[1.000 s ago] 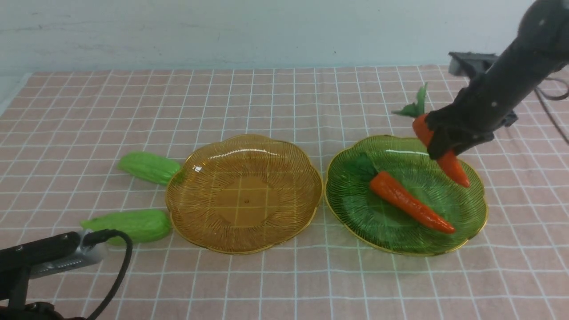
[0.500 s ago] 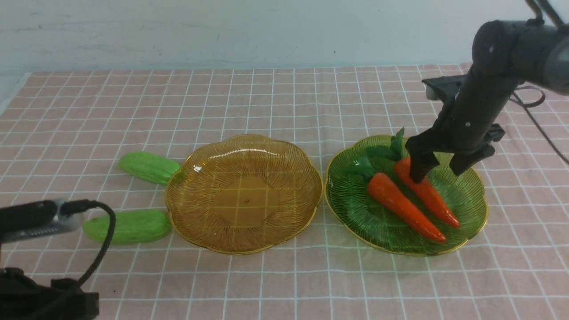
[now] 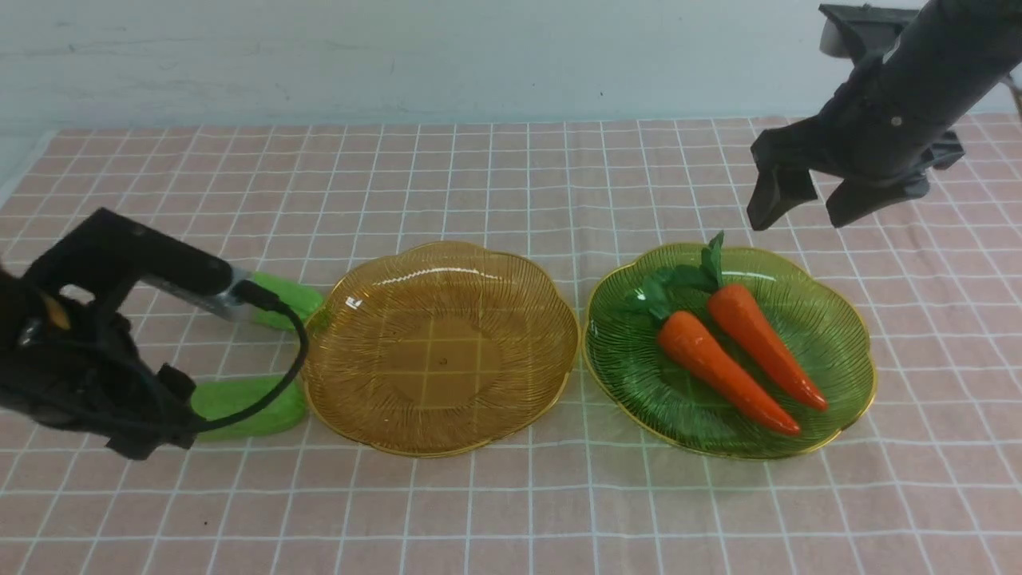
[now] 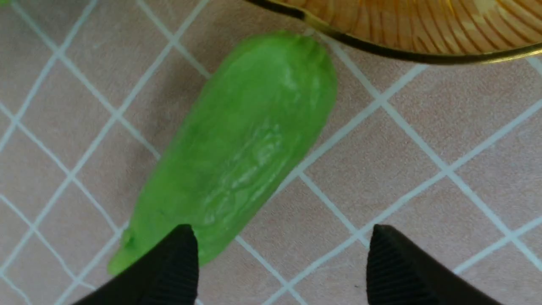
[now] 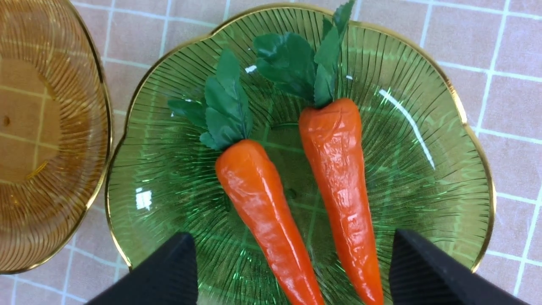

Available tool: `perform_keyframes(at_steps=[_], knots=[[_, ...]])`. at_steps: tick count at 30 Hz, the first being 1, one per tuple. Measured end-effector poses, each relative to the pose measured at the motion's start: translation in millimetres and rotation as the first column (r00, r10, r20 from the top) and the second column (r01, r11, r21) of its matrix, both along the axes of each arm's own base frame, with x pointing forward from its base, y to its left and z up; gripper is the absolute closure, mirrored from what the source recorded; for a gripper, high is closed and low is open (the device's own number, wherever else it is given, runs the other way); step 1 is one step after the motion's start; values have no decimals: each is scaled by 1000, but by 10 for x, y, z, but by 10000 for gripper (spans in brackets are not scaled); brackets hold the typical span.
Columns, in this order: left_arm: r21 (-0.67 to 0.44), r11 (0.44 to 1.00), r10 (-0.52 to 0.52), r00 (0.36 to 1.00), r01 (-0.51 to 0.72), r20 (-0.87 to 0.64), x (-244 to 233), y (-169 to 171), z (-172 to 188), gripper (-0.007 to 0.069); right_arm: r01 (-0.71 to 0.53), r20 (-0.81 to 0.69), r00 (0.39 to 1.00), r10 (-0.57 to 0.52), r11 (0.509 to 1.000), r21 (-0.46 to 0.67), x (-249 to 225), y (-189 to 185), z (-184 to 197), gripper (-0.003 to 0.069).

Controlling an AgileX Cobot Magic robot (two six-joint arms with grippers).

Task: Put different types of vegetables on the plate.
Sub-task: 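Put the green cucumber next to the left plate into that plate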

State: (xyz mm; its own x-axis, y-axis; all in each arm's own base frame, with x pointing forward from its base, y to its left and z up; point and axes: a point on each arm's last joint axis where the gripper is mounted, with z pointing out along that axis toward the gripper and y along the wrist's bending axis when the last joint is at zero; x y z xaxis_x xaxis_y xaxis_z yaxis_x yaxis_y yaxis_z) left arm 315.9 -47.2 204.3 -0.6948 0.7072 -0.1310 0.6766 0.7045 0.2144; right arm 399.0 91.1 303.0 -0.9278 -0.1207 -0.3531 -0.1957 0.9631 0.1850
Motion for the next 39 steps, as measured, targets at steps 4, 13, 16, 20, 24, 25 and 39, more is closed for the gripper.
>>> perform_keyframes(at_steps=[4, 13, 16, 20, 24, 25, 39], knots=[[143, 979, -148, 989, 147, -4, 65, -84, -105, 142, -10, -1, 1000, 10, 1000, 18, -3, 19, 4, 108], [218, 954, -204, 979, 204, -23, 179, -131, -363, 142, -15, 0, 1000, 15, 1000, 22, -4, 23, 5, 108], [234, 954, -184, 982, 186, -34, 220, -124, -459, 147, -17, 0, 1000, 17, 1000, 21, -4, 23, 5, 108], [259, 963, -79, 997, 78, -5, 243, -96, -480, 237, -18, 0, 1000, 18, 999, 26, -5, 27, 6, 108], [308, 949, 73, 997, -67, -7, 231, -30, -389, 323, -17, -3, 1000, 17, 999, 40, -7, 38, 9, 108], [303, 941, 151, 988, -151, 22, 263, -26, -251, 326, -17, -3, 1000, 17, 999, 44, -7, 42, 9, 108], [-445, 711, 563, 820, -545, -103, 552, -629, 426, 319, -22, -6, 1000, 23, 998, 64, -11, 59, 12, 108]])
